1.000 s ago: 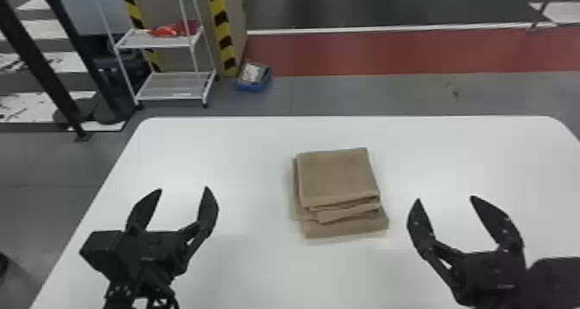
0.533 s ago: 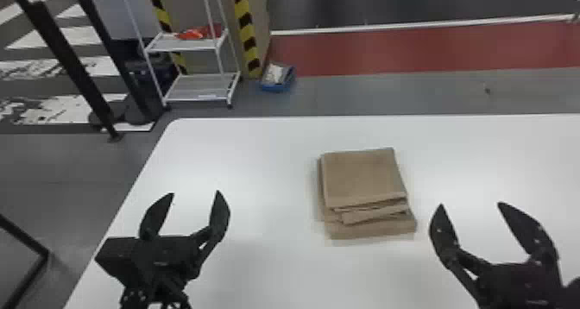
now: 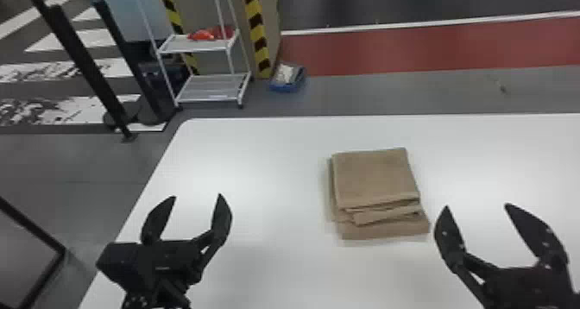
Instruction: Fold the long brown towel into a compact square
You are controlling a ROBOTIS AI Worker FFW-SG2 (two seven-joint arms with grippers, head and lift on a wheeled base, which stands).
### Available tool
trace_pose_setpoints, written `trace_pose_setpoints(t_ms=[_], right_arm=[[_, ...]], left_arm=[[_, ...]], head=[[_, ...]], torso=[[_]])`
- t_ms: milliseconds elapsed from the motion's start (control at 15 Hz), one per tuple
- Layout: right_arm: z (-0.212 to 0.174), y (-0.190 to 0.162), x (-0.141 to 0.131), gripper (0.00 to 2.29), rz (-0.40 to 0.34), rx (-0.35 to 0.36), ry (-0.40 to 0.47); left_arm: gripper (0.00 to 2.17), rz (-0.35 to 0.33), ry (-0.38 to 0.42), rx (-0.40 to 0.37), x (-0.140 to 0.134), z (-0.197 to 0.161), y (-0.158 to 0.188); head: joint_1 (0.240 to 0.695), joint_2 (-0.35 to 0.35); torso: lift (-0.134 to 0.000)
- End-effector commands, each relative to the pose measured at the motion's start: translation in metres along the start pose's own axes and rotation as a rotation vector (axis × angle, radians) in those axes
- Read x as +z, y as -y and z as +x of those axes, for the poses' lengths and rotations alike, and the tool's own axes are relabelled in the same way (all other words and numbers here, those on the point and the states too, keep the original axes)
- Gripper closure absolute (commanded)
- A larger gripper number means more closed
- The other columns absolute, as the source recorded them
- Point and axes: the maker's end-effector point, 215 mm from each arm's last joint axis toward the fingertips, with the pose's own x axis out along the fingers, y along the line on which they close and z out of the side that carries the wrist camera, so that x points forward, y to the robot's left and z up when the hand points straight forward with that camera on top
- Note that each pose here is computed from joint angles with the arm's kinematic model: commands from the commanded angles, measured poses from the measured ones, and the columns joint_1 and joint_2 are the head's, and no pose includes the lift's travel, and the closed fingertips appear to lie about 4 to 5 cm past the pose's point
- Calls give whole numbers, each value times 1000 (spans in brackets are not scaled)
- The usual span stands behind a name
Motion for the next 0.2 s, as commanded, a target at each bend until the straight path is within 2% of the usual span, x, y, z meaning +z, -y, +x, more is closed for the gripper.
trace_pose_setpoints(t_ms=[0,133], right_arm=[[0,-3,3,130,0,4,11],[-1,-6,2,130,-2,8,7]], left_arm=[[83,-2,-2,5,-1,-2,-2],[83,0,-3,5,-1,-3,-4]], head=[[695,207],[695,215]], torso=[[-122],[-122]])
